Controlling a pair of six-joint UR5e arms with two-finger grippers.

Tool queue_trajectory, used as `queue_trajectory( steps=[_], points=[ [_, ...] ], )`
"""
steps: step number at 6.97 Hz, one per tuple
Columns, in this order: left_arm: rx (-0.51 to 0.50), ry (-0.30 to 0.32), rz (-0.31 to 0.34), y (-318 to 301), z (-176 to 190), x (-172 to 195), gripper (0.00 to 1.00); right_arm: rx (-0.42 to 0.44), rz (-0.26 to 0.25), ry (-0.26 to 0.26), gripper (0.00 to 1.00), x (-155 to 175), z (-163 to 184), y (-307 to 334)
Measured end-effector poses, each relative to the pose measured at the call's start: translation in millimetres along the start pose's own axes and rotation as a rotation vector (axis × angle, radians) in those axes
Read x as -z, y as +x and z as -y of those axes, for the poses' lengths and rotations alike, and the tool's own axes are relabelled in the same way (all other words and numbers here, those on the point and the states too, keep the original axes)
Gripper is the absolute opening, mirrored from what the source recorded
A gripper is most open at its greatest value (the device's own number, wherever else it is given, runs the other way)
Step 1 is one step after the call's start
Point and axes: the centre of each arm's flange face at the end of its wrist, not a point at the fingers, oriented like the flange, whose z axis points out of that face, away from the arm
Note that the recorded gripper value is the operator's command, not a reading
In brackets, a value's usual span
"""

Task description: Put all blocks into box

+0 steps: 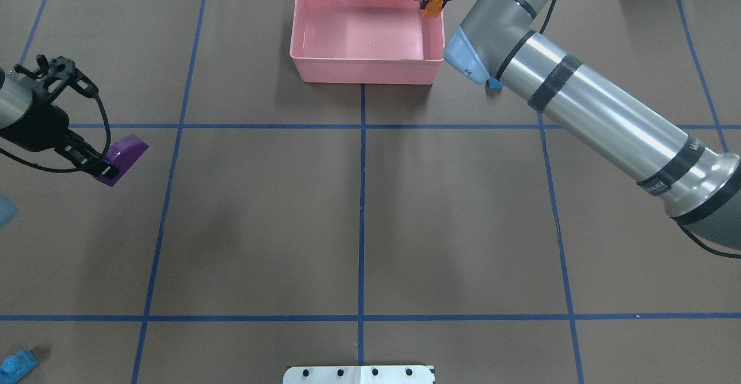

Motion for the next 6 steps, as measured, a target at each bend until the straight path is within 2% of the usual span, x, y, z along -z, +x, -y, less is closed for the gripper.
queue_trajectory(
  steps=[1, 3, 4, 5, 6],
  points=[
    [0.044, 0.023, 0.007, 11.8, 29.4, 21.3, 0.0, 0.013, 0.002, 0.024, 0.99, -18.2, -0.6, -5.2],
    [0.202, 0.082, -0.006, 44.7, 88.6, 56.6, 0.0, 0.009, 0.009, 0.045, 0.99, -23.0, 4.1, -10.7],
    [0.301, 0.124, -0.028, 65.7, 117.0, 72.6, 0.0, -0.01, 0.02, 0.042, 0.99, -11.5, 11.7, -13.9],
    [0.379, 0.172, -0.06, 81.2, 144.3, 82.9, 0.0, -0.03, 0.016, 0.014, 0.99, 11.1, 20.5, -16.5],
    [0.441, 0.228, -0.104, 84.8, 167.1, 81.4, 0.0, -0.024, -0.009, -0.03, 0.99, 41.3, 24.6, -14.6]
  ],
)
